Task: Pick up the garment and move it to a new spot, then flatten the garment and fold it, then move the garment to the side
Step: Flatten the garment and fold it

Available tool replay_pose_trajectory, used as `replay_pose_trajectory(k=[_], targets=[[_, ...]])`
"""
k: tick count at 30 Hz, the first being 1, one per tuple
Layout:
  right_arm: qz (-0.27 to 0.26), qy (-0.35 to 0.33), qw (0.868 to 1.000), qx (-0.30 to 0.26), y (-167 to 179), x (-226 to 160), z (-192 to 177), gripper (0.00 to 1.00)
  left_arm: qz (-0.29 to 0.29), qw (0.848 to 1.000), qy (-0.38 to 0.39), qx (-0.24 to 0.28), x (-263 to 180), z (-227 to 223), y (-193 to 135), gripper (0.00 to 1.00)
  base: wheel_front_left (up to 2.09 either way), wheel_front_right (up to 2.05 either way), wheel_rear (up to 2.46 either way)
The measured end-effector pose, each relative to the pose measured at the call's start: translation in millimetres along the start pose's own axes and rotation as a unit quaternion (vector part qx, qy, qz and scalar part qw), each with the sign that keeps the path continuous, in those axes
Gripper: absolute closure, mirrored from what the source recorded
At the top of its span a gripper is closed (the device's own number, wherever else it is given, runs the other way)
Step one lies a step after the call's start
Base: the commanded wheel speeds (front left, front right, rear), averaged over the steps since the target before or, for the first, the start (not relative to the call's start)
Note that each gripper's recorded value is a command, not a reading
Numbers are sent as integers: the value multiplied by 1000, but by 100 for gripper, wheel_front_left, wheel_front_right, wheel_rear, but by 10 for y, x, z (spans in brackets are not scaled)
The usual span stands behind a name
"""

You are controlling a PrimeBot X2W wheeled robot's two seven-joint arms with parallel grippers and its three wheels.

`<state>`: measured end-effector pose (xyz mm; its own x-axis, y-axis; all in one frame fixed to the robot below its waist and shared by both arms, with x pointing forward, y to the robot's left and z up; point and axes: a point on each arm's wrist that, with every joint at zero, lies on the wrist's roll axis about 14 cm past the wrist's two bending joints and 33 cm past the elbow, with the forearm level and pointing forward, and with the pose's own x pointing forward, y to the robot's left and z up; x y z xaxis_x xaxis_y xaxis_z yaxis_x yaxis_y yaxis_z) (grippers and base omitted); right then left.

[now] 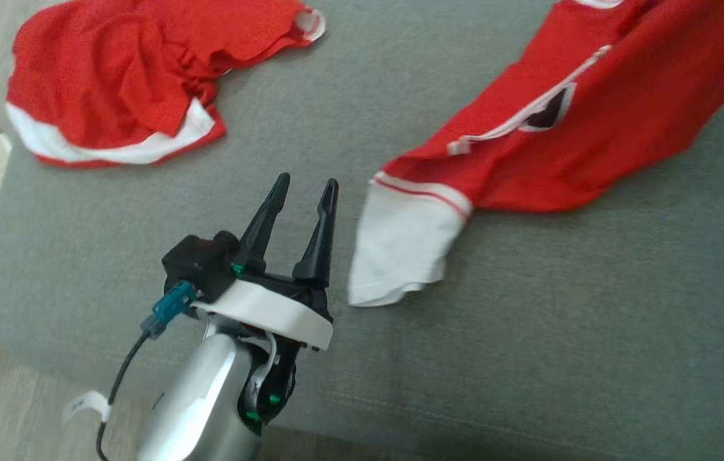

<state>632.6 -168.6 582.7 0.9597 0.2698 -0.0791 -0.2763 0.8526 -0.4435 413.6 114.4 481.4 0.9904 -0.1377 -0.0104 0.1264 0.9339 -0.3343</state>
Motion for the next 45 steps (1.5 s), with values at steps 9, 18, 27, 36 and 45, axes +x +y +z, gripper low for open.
replay_pose_trajectory(k=[9,18,27,36,45], targets=[[-1,-11,1000,-18,58,545,65,0,35,999,14,0,-38,-83,219,0,0,0,0],[19,49,999,11,365,501,-473,0,35,999,13,0,-10,-79,207,0,0,0,0],[0,21,992,122,554,-87,-651,0,9,1000,-16,8,46,114,54,0,0,0,0],[-35,12,970,240,837,-977,-835,0,-29,999,-25,2,-31,156,-230,0,0,0,0],[-74,38,952,294,1146,-1775,-1128,0,-63,998,-28,-1,-49,167,-457,0,0,0,0]])
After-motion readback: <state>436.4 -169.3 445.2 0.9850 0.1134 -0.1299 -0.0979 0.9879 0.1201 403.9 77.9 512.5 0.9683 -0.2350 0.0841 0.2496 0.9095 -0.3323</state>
